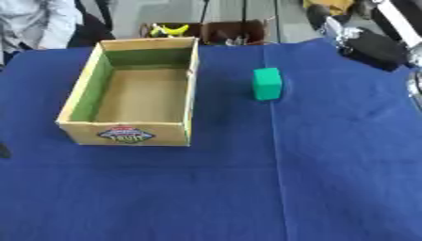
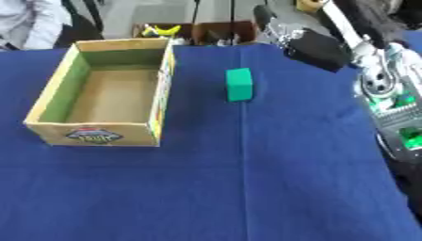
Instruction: Pick up objects on the table and place them in the box.
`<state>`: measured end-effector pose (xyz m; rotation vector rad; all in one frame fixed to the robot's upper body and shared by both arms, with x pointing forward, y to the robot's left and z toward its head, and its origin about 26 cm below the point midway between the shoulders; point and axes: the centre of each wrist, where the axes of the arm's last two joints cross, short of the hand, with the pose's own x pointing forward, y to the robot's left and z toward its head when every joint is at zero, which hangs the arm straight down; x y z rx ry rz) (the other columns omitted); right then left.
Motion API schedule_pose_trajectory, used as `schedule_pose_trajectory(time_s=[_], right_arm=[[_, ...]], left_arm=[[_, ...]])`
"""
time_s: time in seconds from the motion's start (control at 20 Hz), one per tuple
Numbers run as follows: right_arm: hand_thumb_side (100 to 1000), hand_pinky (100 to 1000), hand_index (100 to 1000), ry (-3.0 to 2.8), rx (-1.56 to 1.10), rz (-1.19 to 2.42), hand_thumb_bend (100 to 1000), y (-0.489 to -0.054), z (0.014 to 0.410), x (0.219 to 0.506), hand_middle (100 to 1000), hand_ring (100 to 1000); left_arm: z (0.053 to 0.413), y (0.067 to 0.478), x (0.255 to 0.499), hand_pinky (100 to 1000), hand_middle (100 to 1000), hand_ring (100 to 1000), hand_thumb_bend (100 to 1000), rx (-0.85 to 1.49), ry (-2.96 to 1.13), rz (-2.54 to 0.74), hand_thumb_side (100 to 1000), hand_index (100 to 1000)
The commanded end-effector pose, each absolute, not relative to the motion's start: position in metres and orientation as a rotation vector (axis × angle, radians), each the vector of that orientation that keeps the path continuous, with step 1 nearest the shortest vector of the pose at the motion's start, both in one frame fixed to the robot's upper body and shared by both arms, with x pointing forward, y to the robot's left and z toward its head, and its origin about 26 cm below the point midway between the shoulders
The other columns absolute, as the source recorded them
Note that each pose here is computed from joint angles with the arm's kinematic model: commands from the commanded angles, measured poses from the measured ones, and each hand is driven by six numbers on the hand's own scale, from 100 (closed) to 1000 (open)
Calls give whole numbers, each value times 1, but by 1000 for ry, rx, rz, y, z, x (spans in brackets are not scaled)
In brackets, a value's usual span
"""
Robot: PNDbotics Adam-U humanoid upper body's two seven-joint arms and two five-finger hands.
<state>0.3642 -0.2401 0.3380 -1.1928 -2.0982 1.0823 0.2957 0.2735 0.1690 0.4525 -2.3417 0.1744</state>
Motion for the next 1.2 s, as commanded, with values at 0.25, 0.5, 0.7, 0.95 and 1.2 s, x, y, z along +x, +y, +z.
schedule_pose_trajectory(time_s=[0.25, 0.5, 0.7, 0.95, 1.2], right_arm=[[1000, 827, 900, -1911, -1274, 1278, 529, -245, 357, 387, 832, 914], [983, 841, 922, -1748, -1233, 1415, 616, -241, 356, 411, 850, 935], [908, 850, 935, -1662, -1157, 1460, 630, -238, 355, 427, 860, 951], [809, 857, 968, -1565, -1047, 1501, 647, -231, 348, 444, 870, 975], [701, 863, 969, -1481, -973, 1541, 653, -222, 339, 457, 875, 985]], left_arm=[[174, 277, 292, 251, 675, 659, 219, 470, -2357, 153, 919, 833], [173, 277, 292, 250, 674, 659, 218, 468, -2350, 145, 919, 833], [172, 277, 292, 250, 674, 659, 219, 466, -2347, 142, 918, 833], [172, 277, 293, 250, 674, 659, 219, 461, -2344, 139, 918, 832], [172, 276, 293, 250, 674, 660, 216, 456, -2344, 139, 916, 832]])
